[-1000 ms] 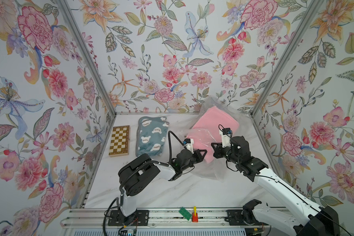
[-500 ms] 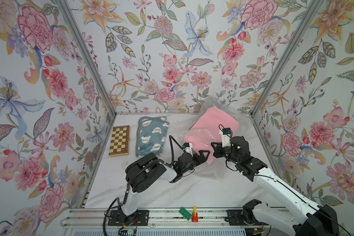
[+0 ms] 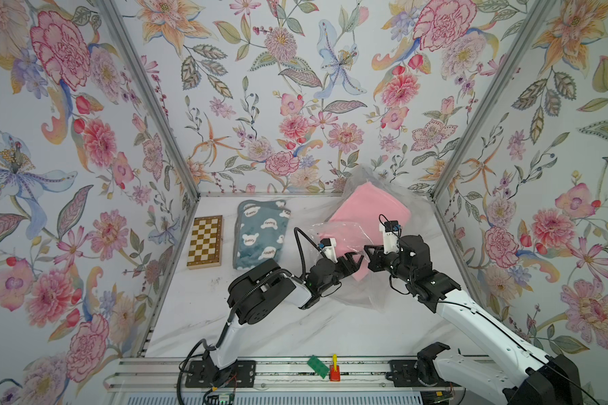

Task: Take the blanket out of the vacuum bag
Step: Take out the blanket from the vacuum bag, then place the blanket at the center of the board.

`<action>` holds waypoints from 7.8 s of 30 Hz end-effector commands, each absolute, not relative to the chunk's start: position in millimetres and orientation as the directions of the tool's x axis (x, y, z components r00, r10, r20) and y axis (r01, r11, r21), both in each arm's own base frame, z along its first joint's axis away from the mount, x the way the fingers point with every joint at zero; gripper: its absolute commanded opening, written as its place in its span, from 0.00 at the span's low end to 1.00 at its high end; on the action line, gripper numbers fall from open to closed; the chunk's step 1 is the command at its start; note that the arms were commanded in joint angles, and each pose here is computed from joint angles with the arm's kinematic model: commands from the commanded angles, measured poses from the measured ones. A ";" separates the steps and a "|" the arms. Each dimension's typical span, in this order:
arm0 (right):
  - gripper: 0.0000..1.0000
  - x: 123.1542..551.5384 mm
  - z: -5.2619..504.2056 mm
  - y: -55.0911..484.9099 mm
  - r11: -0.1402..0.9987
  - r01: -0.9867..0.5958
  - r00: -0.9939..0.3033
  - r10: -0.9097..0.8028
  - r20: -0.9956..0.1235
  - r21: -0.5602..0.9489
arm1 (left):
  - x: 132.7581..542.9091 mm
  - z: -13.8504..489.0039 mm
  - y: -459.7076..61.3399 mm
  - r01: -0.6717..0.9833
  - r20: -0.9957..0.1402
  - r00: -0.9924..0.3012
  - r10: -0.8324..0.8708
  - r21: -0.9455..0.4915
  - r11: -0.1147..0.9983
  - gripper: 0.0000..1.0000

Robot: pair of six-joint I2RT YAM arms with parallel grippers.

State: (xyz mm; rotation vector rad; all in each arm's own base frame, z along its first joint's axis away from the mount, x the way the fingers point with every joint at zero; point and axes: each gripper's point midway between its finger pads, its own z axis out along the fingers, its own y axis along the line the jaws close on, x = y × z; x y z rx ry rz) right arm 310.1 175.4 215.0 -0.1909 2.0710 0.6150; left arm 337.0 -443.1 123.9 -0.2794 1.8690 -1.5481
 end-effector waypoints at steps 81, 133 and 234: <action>0.00 321.7 235.9 160.3 0.867 -0.363 -0.504 0.124 -0.855 0.340 | 262.3 268.0 -376.3 0.091 -0.237 -0.737 -0.632 -0.963 0.255 0.00; 0.00 307.0 213.5 165.6 0.893 -0.350 -0.532 0.057 -0.845 0.281 | 351.4 455.5 -130.0 0.155 -0.702 -0.181 -0.689 -0.712 0.685 0.00; 0.00 302.0 211.4 209.7 0.884 -0.368 -0.568 0.032 -0.823 0.289 | 525.8 281.1 -134.3 0.390 -0.966 -0.216 -0.143 -0.219 0.894 0.00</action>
